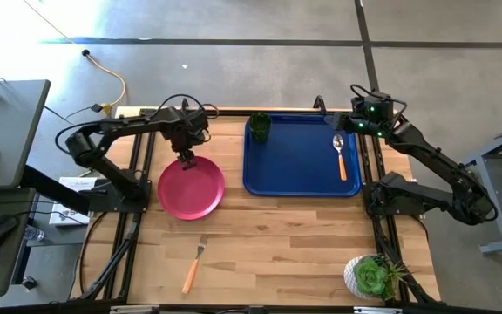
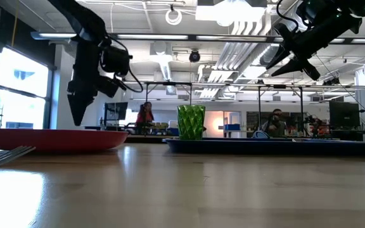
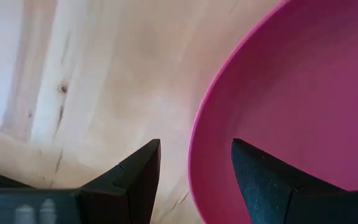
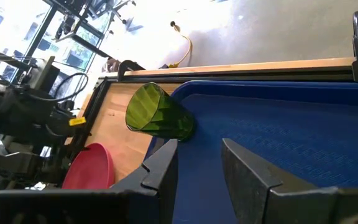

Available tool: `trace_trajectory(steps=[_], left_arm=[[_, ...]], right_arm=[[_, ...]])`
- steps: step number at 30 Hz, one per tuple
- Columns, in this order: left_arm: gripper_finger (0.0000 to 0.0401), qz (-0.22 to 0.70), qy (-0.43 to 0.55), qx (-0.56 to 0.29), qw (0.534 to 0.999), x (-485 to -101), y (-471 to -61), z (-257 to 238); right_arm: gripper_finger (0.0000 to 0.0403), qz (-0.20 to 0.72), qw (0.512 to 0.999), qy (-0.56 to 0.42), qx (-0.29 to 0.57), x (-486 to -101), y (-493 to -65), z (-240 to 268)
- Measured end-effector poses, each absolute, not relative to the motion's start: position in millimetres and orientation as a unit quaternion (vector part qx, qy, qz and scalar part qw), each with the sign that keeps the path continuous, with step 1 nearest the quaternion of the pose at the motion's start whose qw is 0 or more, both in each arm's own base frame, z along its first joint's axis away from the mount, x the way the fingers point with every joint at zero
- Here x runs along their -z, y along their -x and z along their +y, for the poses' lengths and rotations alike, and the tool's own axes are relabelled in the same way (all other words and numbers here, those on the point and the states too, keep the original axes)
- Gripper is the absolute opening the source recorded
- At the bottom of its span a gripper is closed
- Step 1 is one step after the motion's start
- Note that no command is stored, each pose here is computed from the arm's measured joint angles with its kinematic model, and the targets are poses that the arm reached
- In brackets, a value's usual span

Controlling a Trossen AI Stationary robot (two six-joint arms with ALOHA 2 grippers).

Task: Pick and place plate/cup/fork/spoon on tray
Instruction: Put the pink plate on the blue tray

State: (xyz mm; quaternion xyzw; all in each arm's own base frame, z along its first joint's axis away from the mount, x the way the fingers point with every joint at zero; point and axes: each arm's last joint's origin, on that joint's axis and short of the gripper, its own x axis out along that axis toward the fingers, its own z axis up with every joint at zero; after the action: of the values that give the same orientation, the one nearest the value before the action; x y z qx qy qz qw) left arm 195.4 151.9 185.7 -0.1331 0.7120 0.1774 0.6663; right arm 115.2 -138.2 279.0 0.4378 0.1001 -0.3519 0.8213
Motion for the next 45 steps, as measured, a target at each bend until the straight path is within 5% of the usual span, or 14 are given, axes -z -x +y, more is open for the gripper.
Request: trace_trajectory(steps=[17, 32, 45], left_arm=[[0.0184, 0.747, 0.135, -0.156, 0.632, -155.2, -202.7, 161.2], [0.0018, 0.743, 0.155, -0.163, 0.630, -151.5, -204.4, 161.8], [0.0003, 0.682, 0.226, -0.184, 0.671, -179.2, -200.3, 153.4]], right_arm=[[0.0114, 0.100, 0.822, -0.436, 0.353, -278.9, -115.2, -138.4], [0.0114, 0.100, 0.823, -0.425, 0.362, -279.2, -114.9, -139.0], [0.0114, 0.104, 0.829, -0.416, 0.359, -279.3, -115.0, -138.9]])
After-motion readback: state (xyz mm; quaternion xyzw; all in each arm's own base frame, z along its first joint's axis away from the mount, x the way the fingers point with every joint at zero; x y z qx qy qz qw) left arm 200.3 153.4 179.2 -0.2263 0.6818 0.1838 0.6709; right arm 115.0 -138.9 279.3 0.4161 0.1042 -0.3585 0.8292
